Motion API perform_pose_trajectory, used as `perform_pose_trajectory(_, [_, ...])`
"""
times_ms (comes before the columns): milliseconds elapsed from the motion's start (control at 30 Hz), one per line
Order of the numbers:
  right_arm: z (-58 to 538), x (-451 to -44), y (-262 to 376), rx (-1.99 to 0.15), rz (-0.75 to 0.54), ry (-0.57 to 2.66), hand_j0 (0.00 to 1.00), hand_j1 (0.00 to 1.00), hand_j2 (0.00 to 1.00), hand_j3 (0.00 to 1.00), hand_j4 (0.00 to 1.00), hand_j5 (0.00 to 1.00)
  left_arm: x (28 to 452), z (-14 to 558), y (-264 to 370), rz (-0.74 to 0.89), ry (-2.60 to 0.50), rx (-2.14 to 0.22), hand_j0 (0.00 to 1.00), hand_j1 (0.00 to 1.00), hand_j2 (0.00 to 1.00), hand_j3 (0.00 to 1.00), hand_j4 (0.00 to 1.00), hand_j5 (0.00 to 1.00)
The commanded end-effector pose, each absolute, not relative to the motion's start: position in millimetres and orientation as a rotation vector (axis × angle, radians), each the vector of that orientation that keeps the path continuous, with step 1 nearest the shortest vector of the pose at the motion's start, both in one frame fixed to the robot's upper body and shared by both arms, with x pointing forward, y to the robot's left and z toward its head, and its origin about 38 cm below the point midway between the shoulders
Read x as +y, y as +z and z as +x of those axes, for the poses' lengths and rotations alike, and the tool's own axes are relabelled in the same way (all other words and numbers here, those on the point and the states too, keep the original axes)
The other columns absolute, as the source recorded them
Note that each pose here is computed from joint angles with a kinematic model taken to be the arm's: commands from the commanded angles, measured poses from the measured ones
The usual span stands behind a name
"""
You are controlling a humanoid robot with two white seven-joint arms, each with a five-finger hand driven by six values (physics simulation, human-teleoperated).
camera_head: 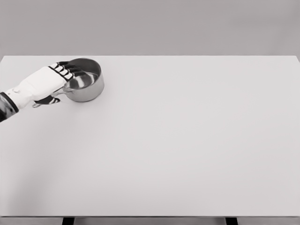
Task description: Rotate pot handle
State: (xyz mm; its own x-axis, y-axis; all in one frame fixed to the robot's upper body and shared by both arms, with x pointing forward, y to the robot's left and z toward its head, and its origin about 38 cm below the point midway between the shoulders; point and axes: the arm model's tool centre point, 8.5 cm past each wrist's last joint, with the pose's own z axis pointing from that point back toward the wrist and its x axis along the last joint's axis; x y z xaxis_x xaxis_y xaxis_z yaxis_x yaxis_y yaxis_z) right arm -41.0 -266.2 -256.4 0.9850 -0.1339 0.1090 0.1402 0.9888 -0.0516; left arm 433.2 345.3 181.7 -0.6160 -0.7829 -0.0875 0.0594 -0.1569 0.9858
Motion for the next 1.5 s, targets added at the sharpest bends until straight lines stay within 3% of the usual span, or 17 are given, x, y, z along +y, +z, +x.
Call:
perform_pose_trajectory(0, [-41,-266,-256,-0.106,-0.059,-0.138,1.0,1.0,1.0,1.0,1.0,1.0,351,434,185,0.846,-1.822,-1.514,1.0,1.0,1.0,1.0,1.0,1.0])
perform_pose_trajectory(400, [-41,-266,-256,-0.106,-0.059,-0.137,1.0,1.0,1.0,1.0,1.0,1.0,380,441,178,0.889,-1.825,-1.396,1.0,1.0,1.0,1.0,1.0,1.0])
perform_pose_trajectory(1467, [-41,-266,-256,-0.106,-0.059,-0.137,1.0,1.0,1.0,1.0,1.0,1.0,392,455,194,0.979,-1.855,-1.332,1.0,1.0,1.0,1.0,1.0,1.0])
